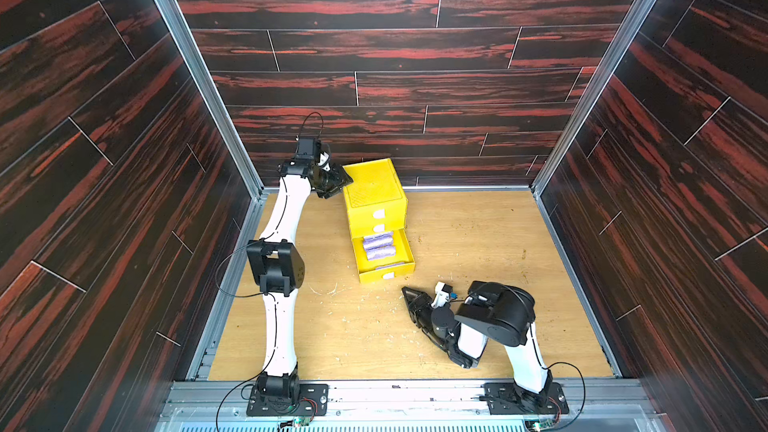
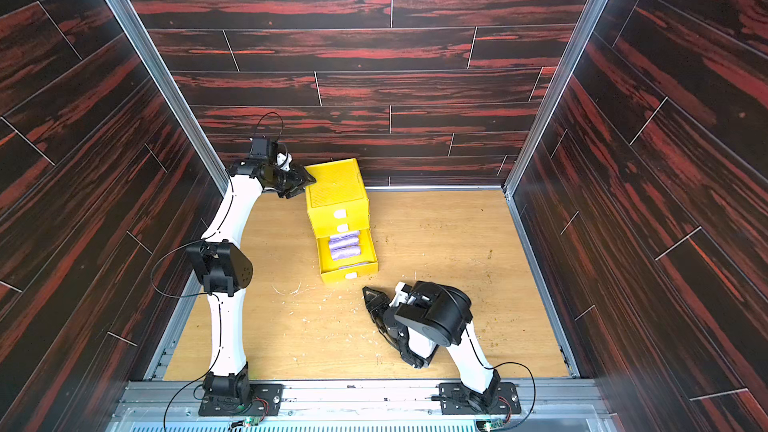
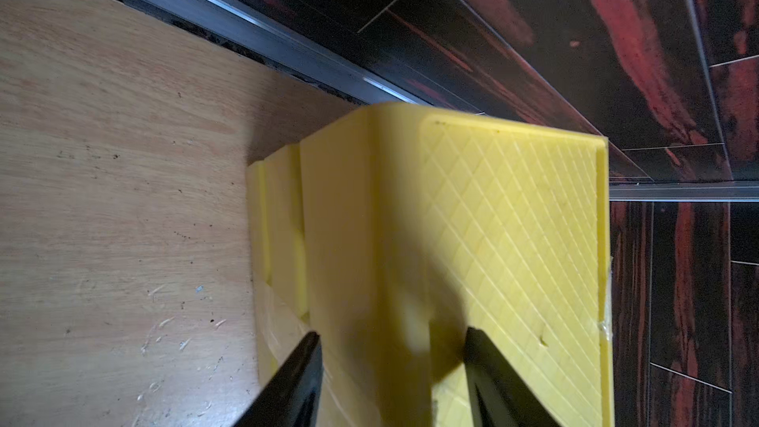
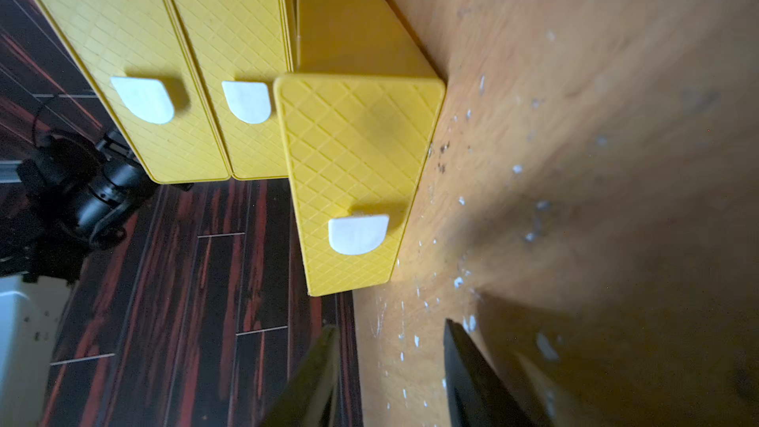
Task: Sort the rolls of trash bags by color and place them into the drawer
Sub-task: Close the drawer in the storage box.
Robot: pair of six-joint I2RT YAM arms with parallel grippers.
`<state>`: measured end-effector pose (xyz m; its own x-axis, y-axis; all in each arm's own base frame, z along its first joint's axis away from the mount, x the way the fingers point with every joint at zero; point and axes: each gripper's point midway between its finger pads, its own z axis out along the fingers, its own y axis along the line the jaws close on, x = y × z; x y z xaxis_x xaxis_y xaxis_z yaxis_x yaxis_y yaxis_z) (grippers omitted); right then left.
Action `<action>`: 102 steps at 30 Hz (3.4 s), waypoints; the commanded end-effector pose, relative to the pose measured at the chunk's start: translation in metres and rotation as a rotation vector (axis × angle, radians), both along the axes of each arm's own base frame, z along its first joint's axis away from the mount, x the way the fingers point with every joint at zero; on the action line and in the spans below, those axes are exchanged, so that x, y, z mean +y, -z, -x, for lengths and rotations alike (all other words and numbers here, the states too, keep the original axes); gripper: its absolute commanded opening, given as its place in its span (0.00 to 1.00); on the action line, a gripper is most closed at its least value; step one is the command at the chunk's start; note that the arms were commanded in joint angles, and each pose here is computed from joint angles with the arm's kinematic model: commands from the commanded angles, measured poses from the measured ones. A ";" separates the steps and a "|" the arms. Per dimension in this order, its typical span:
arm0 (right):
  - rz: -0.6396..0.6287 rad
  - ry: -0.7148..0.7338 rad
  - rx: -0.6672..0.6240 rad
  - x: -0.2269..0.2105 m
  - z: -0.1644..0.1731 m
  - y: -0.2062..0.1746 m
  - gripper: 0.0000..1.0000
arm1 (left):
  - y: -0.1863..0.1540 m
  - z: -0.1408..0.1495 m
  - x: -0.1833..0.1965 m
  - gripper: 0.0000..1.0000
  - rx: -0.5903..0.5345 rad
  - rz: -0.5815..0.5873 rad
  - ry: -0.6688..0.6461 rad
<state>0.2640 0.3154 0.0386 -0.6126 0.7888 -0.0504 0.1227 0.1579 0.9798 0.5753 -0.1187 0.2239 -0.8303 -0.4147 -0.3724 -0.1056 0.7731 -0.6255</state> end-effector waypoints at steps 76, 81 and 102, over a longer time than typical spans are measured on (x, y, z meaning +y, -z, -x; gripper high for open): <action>-0.069 0.123 -0.017 0.090 -0.169 -0.021 0.08 | 0.042 0.028 -0.018 0.55 0.191 0.005 0.048; -0.063 0.121 -0.003 0.093 -0.172 -0.013 0.08 | 0.042 0.029 -0.019 0.55 0.192 0.004 0.049; -0.016 0.068 -0.084 0.097 -0.178 -0.036 0.10 | 0.041 0.032 -0.021 0.54 0.194 -0.002 0.057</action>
<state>0.4427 0.4136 0.0755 -0.5243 0.8514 -0.0124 0.0782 0.0626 0.9950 0.5715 -0.1239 0.2254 -0.8402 -0.4120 -0.3525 -0.1073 0.7637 -0.6366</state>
